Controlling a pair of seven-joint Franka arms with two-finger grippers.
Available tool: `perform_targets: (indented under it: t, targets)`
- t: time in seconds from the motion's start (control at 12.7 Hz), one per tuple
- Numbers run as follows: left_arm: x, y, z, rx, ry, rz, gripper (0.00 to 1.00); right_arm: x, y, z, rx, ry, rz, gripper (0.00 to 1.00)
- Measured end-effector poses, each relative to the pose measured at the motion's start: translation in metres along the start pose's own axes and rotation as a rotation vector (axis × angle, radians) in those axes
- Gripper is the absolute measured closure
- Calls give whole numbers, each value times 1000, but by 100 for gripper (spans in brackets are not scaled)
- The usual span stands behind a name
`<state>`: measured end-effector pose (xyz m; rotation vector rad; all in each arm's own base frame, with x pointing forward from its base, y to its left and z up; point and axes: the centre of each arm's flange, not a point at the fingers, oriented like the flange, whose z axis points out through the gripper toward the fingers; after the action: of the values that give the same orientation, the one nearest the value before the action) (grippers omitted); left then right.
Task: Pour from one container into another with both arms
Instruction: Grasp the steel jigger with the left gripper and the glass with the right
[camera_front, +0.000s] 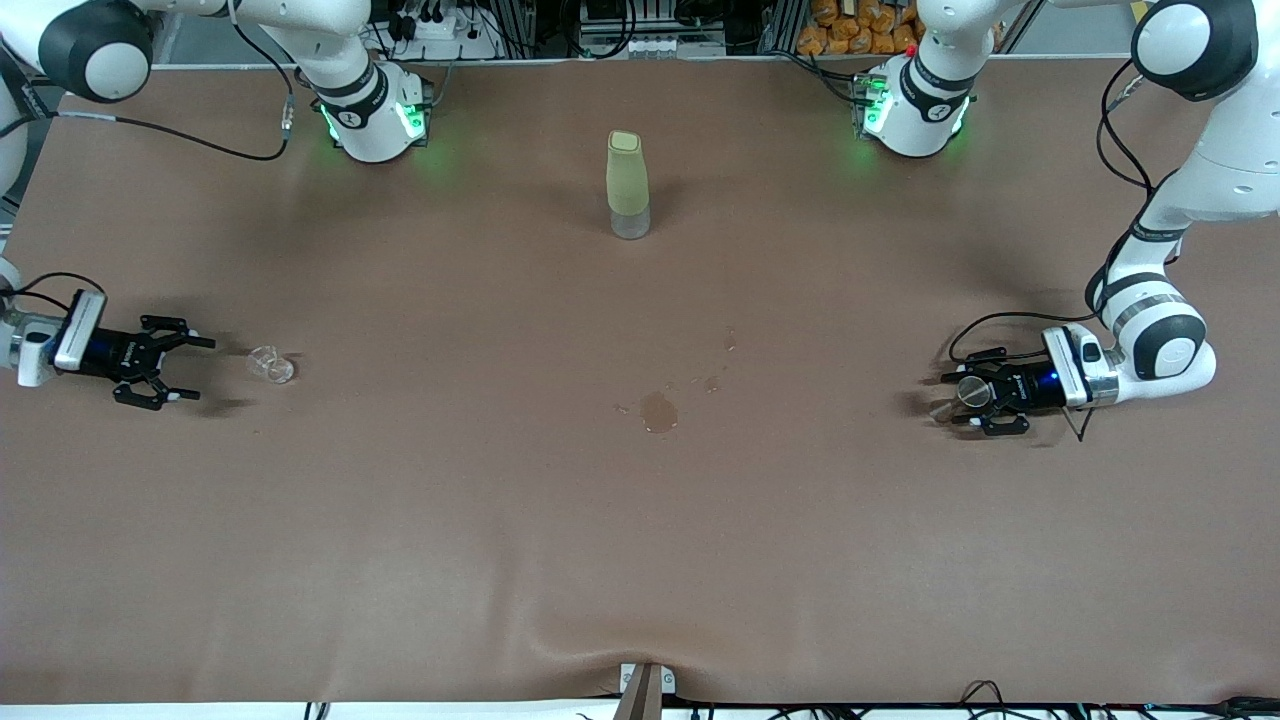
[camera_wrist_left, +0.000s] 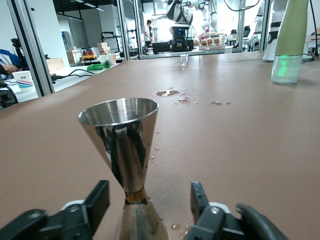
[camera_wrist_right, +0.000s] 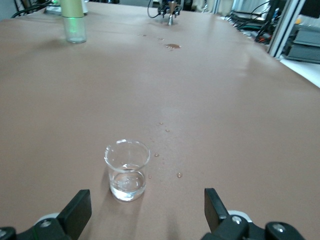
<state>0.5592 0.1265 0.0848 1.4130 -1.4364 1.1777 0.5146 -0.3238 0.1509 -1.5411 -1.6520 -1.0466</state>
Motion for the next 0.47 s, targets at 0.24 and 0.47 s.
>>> perform_targets:
  t: [0.24, 0.47]
  targets:
    - [0, 0, 0, 1, -1, 1, 34, -24, -8, 18, -39, 41, 16, 0]
    - [0, 0, 0, 1, 0, 0, 41, -42, -16, 33, -58, 70, 29, 0]
